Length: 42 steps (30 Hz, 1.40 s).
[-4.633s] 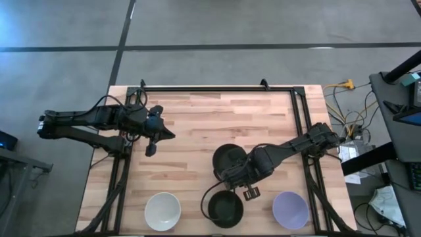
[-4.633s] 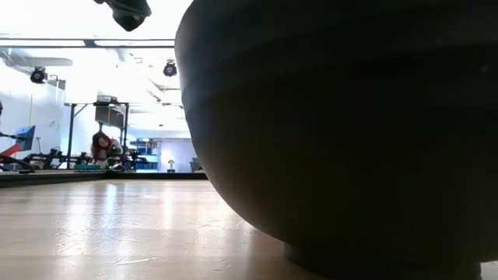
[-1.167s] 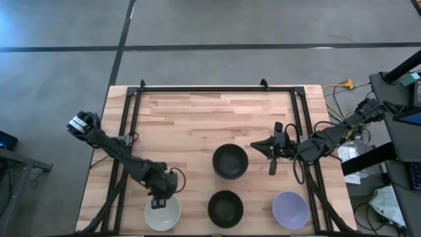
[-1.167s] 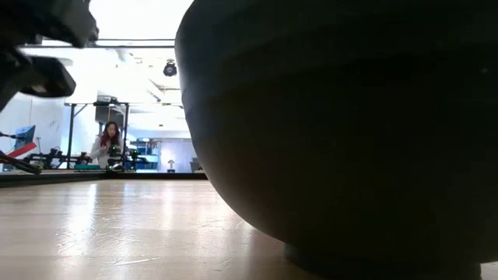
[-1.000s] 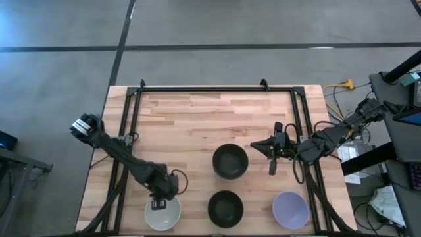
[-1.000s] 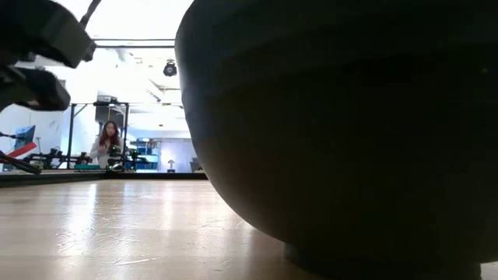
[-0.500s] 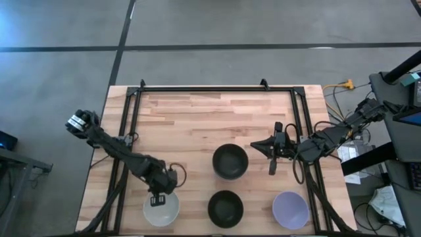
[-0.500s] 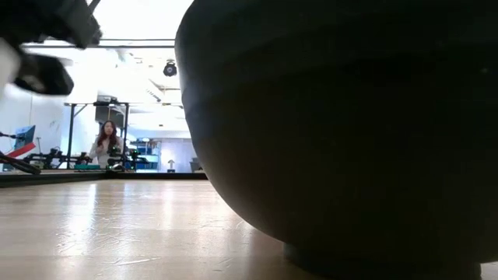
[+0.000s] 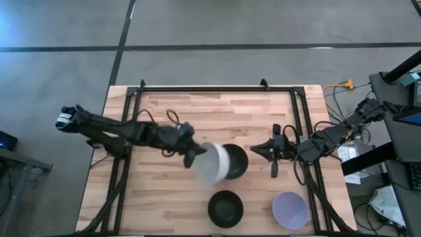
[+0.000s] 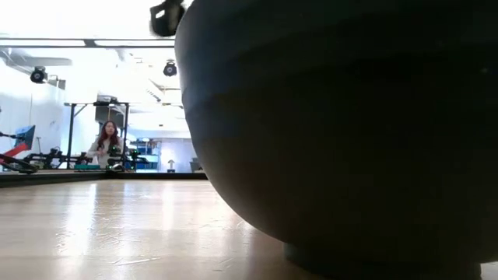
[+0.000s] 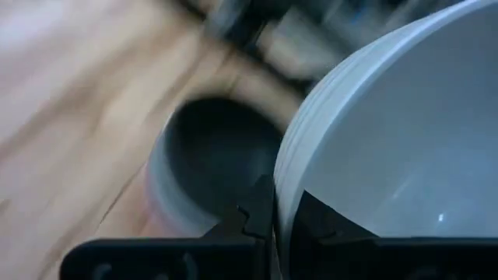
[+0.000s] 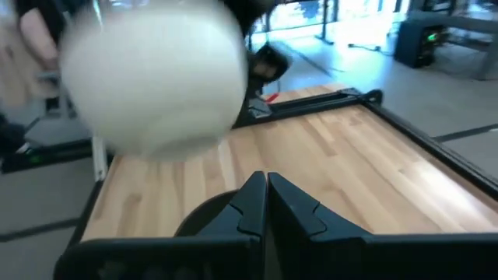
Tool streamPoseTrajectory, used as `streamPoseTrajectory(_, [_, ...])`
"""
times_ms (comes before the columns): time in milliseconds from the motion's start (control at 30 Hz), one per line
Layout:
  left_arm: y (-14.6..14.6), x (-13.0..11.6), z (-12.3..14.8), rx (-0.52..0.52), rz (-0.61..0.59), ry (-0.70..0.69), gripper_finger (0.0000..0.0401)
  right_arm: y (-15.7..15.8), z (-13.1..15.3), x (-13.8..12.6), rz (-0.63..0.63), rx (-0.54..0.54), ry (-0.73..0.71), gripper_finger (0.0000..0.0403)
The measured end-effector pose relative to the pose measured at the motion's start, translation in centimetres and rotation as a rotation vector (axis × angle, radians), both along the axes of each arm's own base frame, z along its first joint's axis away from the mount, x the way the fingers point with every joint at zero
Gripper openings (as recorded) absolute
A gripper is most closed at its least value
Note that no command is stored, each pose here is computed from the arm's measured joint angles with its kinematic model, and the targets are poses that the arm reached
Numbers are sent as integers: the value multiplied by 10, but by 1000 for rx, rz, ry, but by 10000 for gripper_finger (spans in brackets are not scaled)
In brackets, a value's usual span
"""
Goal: Nest bowls inside each other
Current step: Stack the white bowl on top of the black bowl
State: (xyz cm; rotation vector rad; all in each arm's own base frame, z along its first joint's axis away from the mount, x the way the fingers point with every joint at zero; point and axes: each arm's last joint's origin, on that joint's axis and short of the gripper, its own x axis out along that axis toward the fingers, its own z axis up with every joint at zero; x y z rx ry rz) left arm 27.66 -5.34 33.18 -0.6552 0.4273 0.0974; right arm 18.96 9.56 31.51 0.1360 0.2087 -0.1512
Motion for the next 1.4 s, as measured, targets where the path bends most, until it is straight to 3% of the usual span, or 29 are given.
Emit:
streamPoseTrajectory(100, [8,10,26,12,17,-159,0,0,-1,-4,42,-6,30,9])
streamPoseTrajectory(167, [12,17,39,9,35,-171,0,-1,-3,-8,59,-9,59,9])
streamPoseTrajectory(433, [29,63,62,-118,60,51,0,-13,0,-40,87,-28,134,9])
streamPoseTrajectory(667, [35,109,75,-117,-3,257,0,-30,7,-65,73,33,118,9])
streamPoseTrajectory(833, [36,127,67,-101,-26,447,0,-36,10,-74,73,44,105,9])
streamPoseTrajectory(967, [37,141,51,-146,-65,545,0,-38,8,-76,73,42,109,9])
streamPoseTrajectory(1400, [46,155,13,-161,-36,733,0,-38,5,-76,71,36,136,9])
